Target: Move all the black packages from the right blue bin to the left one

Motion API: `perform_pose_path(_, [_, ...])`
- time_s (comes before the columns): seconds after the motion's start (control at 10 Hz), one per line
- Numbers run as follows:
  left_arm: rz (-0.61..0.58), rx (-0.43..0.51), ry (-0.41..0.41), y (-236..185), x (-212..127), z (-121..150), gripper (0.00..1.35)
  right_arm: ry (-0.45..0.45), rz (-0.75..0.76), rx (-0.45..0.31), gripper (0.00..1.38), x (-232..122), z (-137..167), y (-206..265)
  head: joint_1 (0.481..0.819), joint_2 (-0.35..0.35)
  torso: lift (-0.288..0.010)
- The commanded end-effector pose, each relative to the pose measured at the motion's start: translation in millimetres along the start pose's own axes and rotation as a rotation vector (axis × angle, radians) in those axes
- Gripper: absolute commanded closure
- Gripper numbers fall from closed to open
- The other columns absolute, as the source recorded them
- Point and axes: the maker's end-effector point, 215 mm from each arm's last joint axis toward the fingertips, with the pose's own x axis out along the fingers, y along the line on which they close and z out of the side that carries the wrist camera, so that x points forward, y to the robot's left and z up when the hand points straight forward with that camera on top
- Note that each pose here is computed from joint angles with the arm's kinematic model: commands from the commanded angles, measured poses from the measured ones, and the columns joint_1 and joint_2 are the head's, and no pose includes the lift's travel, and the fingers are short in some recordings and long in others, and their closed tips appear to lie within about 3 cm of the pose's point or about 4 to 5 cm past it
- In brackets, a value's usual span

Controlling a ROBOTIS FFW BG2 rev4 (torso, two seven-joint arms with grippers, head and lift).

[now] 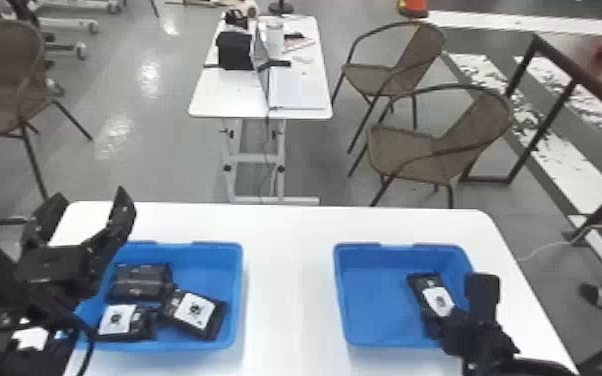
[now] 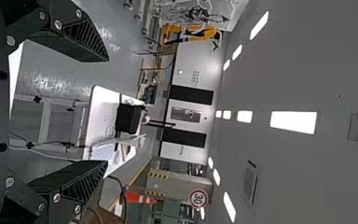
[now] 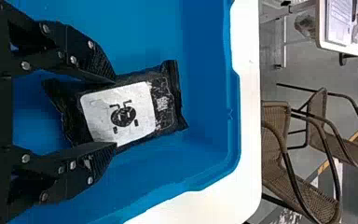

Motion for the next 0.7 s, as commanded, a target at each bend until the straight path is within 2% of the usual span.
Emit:
perform_pose_path(0.0, [0.003, -0.002, 0.000, 0.6, -0.9, -0.4, 0.27, -0.026, 0.010, 0.020, 1.05, -2.5, 2.2, 3.8, 0.695, -0.087, 0.000])
perform_pose_path(0.1, [0.006, 0.000, -0.004, 2.5, -1.6, 0.6, 0.27, -0.054, -0.002, 0.054, 1.13, -6.4, 7.2, 7.6, 0.695, -0.084, 0.000])
perform_pose_path(0.4, [0.010, 0.000, -0.013, 3.6, -2.8, 2.5, 0.27, -0.059, -0.005, 0.063, 1.13, -9.3, 8.1, 8.1, 0.695, -0.074, 0.000])
perform_pose_path(0.5, [0.011, -0.001, -0.016, 3.2, -2.7, 3.7, 0.27, -0.075, -0.005, 0.063, 0.93, -10.3, 11.5, 7.1, 0.695, -0.072, 0.000])
perform_pose_path(0.6, [0.010, -0.001, -0.017, 2.3, -2.6, 4.0, 0.27, -0.092, 0.000, 0.068, 0.41, -12.3, 17.8, 8.7, 0.695, -0.072, 0.000])
